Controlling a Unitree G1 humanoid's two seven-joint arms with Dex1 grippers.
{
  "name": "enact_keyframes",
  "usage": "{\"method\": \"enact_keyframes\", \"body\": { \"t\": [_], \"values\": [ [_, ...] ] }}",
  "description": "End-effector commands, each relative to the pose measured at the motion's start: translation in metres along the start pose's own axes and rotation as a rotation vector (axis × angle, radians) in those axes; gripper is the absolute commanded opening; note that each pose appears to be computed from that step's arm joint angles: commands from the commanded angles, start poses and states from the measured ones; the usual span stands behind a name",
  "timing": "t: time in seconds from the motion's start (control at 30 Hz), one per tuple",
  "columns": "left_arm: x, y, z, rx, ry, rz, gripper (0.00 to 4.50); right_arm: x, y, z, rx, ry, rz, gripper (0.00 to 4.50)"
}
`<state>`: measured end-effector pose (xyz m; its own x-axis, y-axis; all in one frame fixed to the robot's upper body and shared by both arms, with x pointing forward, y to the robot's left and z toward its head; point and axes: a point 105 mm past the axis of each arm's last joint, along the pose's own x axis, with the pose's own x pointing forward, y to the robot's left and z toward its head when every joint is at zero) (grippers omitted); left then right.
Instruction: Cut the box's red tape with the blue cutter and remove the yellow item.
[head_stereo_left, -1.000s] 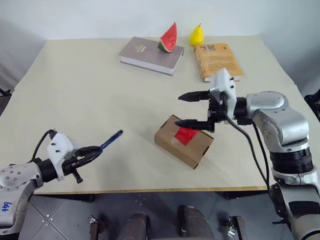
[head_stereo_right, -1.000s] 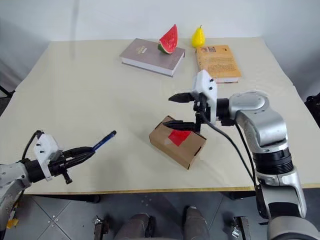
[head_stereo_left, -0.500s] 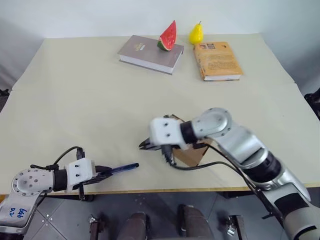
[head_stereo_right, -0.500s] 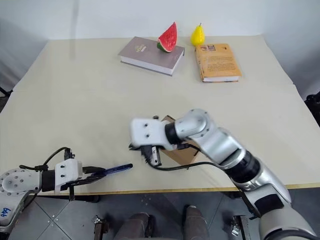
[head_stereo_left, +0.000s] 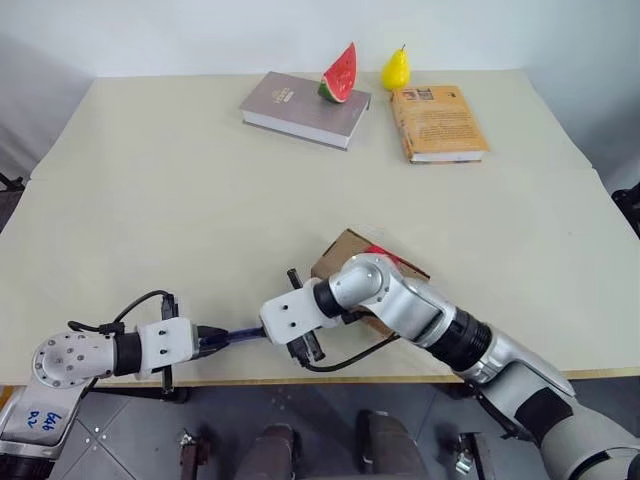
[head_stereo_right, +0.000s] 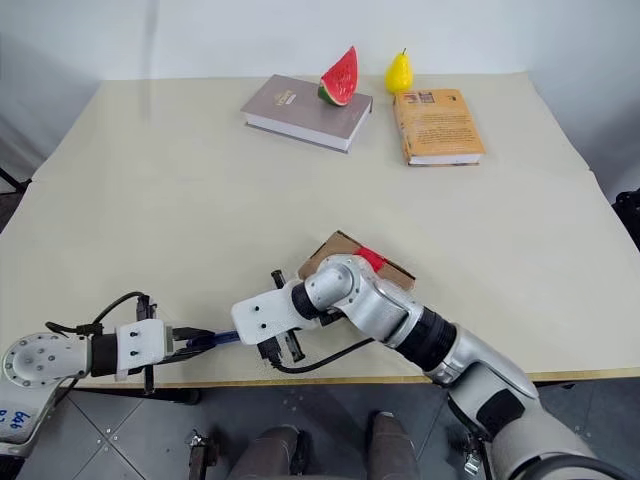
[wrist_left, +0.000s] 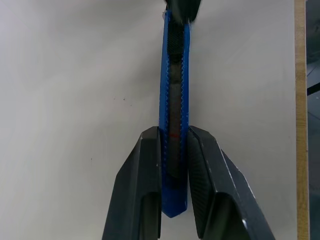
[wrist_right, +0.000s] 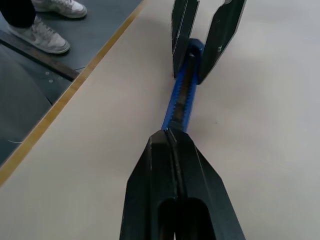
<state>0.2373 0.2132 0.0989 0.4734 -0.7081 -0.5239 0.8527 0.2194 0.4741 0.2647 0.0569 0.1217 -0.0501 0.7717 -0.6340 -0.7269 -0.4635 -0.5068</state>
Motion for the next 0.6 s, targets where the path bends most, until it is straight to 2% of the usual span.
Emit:
{"method": "enact_keyframes", "body": {
  "t": [0.03,0.27,0.43,0.6],
  "values": [
    [0.005,-0.008,-0.005,-0.028,0.013,-0.025,0.39,0.005,0.001,0.005,-0.056,-0.012,0.018,0.03],
    [0.007,-0.007,-0.005,-0.038,0.007,-0.013,0.39,0.013,-0.005,0.009,-0.083,-0.032,0.005,0.03],
    [0.005,-0.014,-0.009,-0.073,0.021,-0.046,0.39,-0.014,-0.017,0.028,-0.112,-0.096,-0.047,0.03],
    [0.005,-0.017,-0.013,-0.102,0.041,-0.059,0.39,-0.025,-0.013,0.016,-0.135,-0.016,-0.038,0.03]
  ]
}}
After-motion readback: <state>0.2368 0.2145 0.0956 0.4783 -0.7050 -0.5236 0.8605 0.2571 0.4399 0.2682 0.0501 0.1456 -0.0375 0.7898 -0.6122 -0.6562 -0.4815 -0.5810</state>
